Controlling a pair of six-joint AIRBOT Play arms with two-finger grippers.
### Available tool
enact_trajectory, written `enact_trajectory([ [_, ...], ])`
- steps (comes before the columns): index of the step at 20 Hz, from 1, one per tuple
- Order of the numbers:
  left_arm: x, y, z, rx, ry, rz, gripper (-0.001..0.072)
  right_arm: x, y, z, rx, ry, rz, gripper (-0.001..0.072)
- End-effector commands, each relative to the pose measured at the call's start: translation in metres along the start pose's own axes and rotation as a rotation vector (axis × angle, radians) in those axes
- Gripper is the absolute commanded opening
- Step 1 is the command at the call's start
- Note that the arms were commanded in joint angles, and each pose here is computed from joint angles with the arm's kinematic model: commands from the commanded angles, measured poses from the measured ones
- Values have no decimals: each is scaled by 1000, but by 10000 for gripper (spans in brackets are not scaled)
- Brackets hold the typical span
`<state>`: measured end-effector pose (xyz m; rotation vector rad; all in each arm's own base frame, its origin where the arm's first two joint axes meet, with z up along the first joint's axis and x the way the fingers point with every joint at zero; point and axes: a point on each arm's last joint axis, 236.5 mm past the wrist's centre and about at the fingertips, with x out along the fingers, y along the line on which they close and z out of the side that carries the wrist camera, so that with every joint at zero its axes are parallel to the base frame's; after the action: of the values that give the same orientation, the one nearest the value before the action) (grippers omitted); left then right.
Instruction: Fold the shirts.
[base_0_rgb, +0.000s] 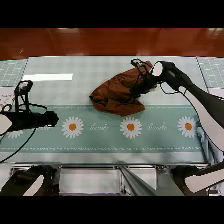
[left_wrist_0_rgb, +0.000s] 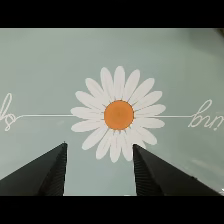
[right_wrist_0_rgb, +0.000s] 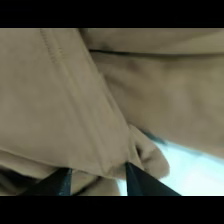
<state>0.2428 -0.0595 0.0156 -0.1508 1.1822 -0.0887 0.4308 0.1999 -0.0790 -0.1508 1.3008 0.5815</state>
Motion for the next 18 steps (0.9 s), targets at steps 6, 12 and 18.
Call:
enact_trajectory([
  [6,0,-4,6,-5,-28,-15,506,31,15,-3,-42,15,69,396],
  [12,0,-4,11,-5,-49,-19,506,22,27,7,-75,-21,69,31],
  [18,0,-5,12,-5,-54,-20,506,-111,42,66,-172,-277,-32,30],
])
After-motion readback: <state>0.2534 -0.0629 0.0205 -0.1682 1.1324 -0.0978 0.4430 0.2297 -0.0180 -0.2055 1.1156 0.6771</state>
